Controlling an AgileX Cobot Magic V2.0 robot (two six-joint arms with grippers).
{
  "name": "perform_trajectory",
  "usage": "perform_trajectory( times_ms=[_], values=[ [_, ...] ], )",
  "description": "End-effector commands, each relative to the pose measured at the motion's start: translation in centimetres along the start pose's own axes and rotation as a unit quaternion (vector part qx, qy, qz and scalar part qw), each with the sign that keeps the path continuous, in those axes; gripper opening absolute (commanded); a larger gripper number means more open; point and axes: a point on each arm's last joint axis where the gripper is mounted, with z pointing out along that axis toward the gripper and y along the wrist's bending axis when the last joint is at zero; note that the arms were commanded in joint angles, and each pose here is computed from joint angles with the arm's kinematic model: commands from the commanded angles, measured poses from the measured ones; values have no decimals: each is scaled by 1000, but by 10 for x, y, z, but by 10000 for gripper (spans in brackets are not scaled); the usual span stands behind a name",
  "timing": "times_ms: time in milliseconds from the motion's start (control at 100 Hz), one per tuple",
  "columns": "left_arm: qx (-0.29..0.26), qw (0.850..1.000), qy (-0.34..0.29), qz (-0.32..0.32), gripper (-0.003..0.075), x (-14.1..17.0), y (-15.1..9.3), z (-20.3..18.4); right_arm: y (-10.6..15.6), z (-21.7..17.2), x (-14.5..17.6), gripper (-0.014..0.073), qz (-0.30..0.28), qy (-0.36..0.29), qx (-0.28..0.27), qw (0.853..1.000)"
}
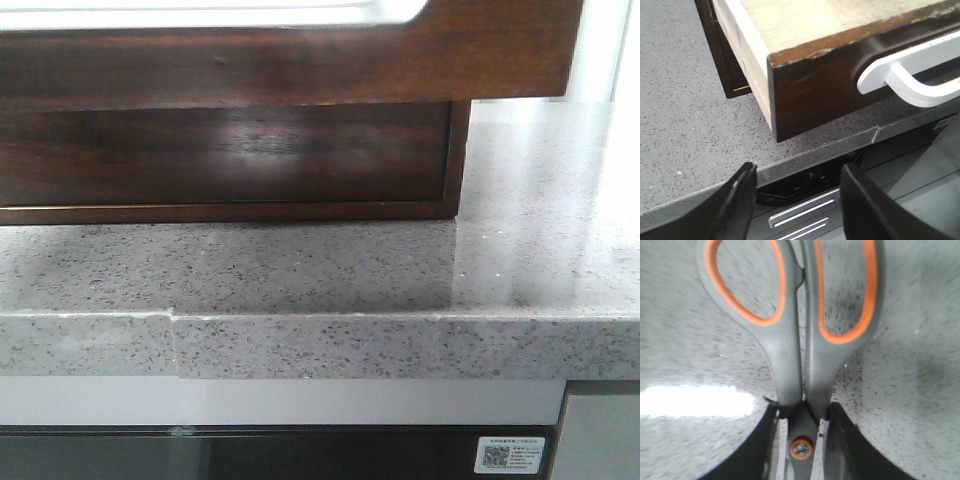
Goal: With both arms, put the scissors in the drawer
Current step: 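Lift the scissors with the right gripper and carry them over the drawer, then lower the scissors into the open drawer and open the right gripper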
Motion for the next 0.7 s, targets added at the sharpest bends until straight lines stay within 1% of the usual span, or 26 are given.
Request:
perform_trajectory(
  times_ms=[0,50,60,150,220,290,380,480,570,610,640,690],
  values=[
    [1,999,-41,-8,355,-12,0,-5,12,-59,-3,-9,-24,-108,5,994],
    [1,999,-41,-8,355,-12,0,-5,20,-75,-1,-9,-43,-137,0,990],
    [1,999,-41,-8,355,-12,0,-5,23,-84,1,-9,-49,-152,0,987],
    [1,999,-41,-8,355,-12,0,-5,40,-120,9,-9,-82,-217,-8,973],
    [1,999,-41,-8,355,-12,0,-5,53,-149,18,-9,-106,-273,-18,956],
    [1,999,-41,-8,355,-12,0,-5,67,-177,29,-9,-138,-327,-31,934],
    [1,999,-41,-8,355,-12,0,-5,85,-207,46,-9,-197,-387,-57,899],
    [1,999,-41,-8,355,-12,0,-5,107,-232,64,-9,-273,-434,-101,852],
    [1,999,-41,-8,355,-12,0,-5,126,-242,75,-9,-340,-454,-143,811],
    [1,999,-41,-8,355,-12,0,-5,132,-245,79,-9,-361,-459,-158,797],
    [1,999,-41,-8,355,-12,0,-5,138,-246,81,-9,-384,-461,-167,783],
    [1,999,-41,-8,355,-12,0,-5,146,-245,83,-9,-412,-459,-182,766]
  ],
)
